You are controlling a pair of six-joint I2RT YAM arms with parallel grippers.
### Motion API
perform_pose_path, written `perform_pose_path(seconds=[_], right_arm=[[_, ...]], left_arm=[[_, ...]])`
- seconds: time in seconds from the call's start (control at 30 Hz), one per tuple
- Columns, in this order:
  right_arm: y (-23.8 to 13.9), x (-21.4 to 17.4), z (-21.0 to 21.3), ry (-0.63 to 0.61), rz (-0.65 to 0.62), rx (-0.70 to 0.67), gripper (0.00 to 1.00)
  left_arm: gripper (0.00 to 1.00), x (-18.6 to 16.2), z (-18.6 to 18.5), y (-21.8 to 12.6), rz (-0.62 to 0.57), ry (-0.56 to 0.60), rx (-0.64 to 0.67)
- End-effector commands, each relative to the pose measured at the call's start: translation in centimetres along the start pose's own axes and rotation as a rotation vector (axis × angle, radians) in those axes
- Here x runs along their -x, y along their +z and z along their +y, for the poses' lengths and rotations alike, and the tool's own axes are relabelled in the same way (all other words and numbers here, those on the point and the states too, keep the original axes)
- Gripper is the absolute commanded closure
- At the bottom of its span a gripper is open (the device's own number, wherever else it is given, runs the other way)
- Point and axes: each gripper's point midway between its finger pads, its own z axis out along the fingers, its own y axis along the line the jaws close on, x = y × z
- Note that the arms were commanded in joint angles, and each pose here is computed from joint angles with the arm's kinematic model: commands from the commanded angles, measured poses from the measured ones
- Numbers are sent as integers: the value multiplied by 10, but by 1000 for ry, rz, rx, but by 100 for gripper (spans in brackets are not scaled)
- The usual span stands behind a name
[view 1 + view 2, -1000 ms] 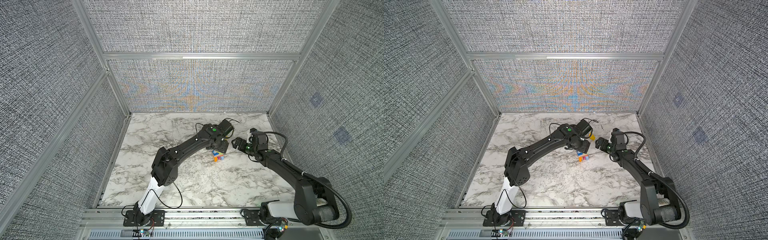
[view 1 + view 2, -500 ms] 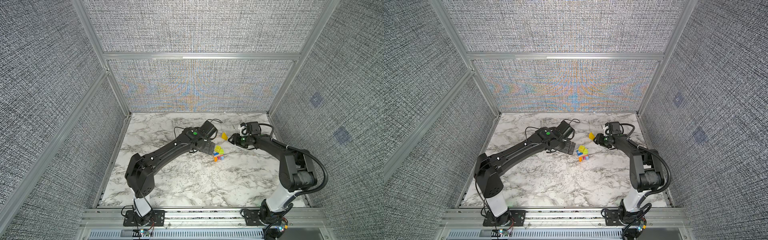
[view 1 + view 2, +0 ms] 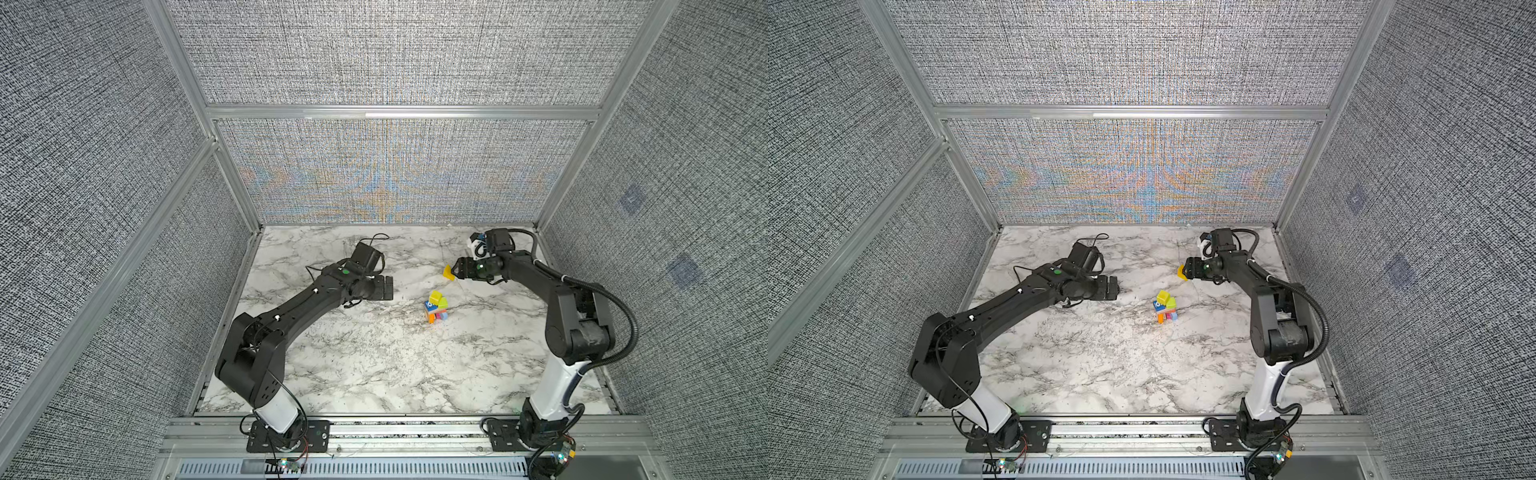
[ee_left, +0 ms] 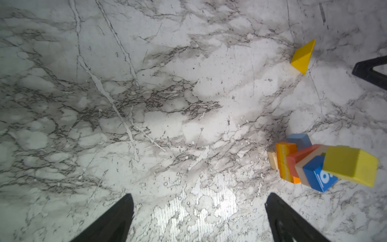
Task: Build the wood block tower
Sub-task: 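Move the right gripper over the yellow wedge block while the left gripper withdraws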
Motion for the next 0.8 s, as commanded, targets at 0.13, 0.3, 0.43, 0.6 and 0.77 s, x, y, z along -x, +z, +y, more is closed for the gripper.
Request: perform_pose_path(seconds=[0.13, 0.3, 0.43, 0.6, 0.77], right_arm=[[16, 0, 2, -191, 123, -79, 25], [25, -7, 1, -252, 169, -88, 28], [30, -6, -1, -264, 185, -99, 33], [38, -5, 2, -287, 212, -96, 39], [44, -3, 1, -308, 235, -106, 43]], left_arm=[[1, 20, -7, 22, -96, -11, -122], [1, 19, 6, 32, -110, -40, -156], [1, 20, 11, 35, -125, -88, -213], [2, 19, 10, 38, -118, -98, -236], [2, 19, 13, 40, -115, -107, -239]])
